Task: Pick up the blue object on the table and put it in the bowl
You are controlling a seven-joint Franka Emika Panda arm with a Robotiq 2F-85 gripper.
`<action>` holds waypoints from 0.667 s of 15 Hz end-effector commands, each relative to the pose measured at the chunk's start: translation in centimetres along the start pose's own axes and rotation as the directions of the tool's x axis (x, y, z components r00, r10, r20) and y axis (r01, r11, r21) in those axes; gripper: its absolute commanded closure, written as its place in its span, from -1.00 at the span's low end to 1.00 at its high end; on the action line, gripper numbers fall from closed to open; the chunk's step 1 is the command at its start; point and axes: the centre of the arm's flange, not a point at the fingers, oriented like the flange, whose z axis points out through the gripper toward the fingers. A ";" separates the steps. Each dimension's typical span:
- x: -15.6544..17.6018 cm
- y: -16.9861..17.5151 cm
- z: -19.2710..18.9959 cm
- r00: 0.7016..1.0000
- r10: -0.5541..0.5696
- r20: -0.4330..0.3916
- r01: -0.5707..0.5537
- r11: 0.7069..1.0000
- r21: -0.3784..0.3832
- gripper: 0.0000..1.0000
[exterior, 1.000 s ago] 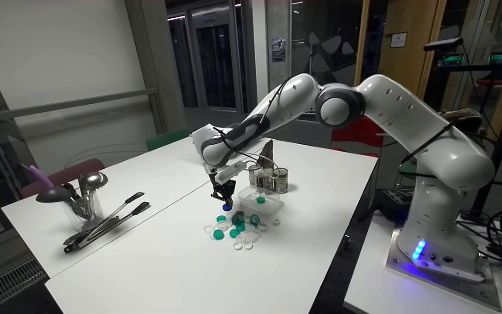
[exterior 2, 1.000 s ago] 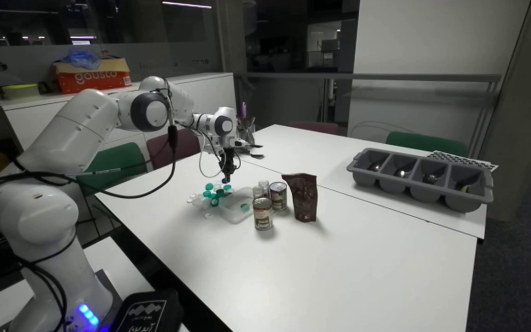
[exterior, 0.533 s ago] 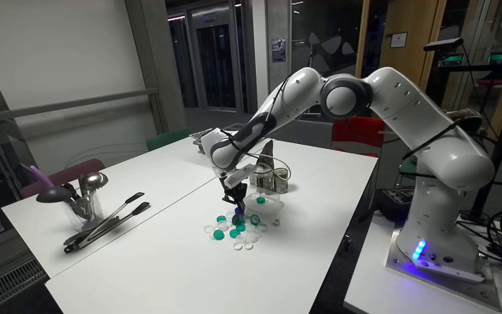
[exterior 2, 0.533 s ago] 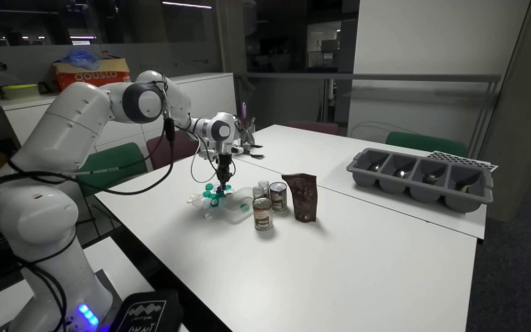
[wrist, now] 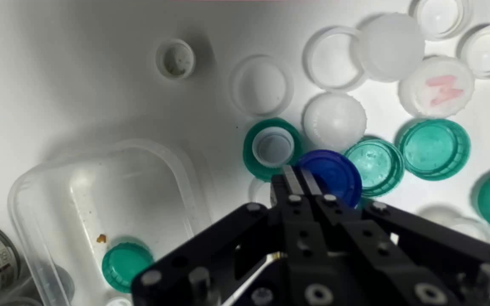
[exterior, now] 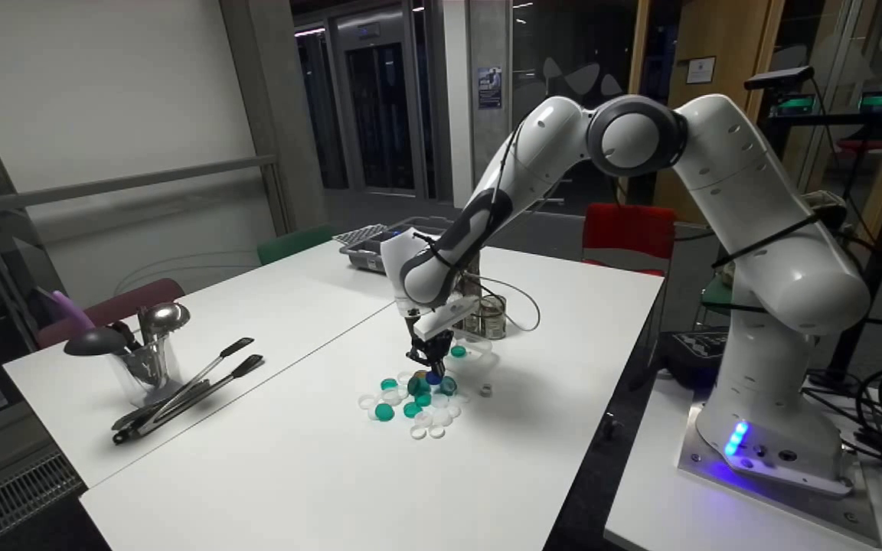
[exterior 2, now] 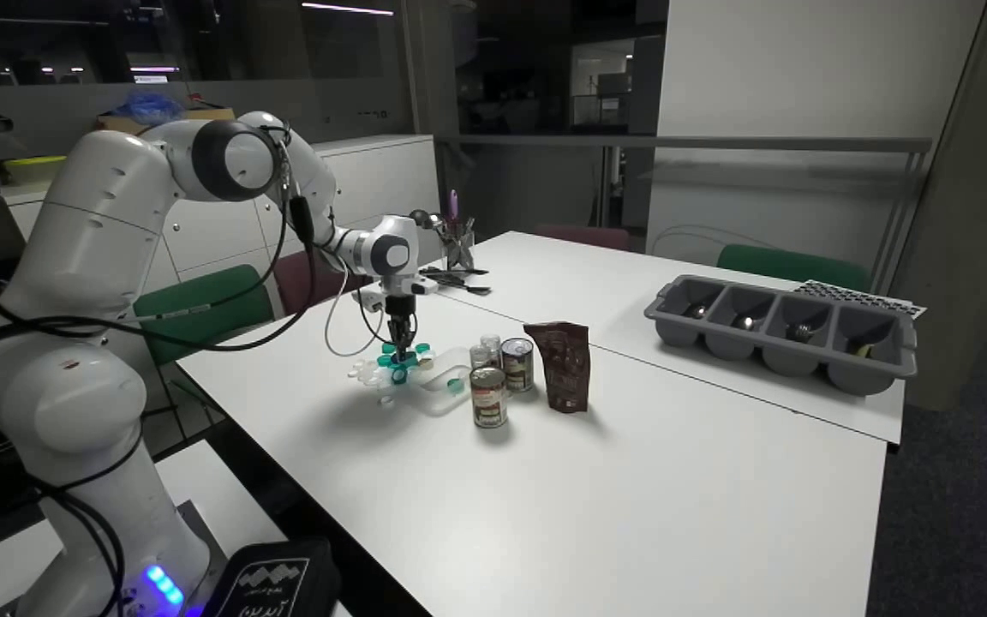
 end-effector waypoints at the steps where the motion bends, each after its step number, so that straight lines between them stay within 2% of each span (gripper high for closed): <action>1: -5.9 3.0 -2.7 0.998 0.049 -0.041 -0.045 0.996 0.079 0.99; 6: -9.0 3.3 -7.5 0.995 0.089 -0.053 -0.082 0.988 0.131 0.99; 10: -9.0 4.9 -10.6 0.990 0.138 -0.038 -0.129 0.975 0.179 0.99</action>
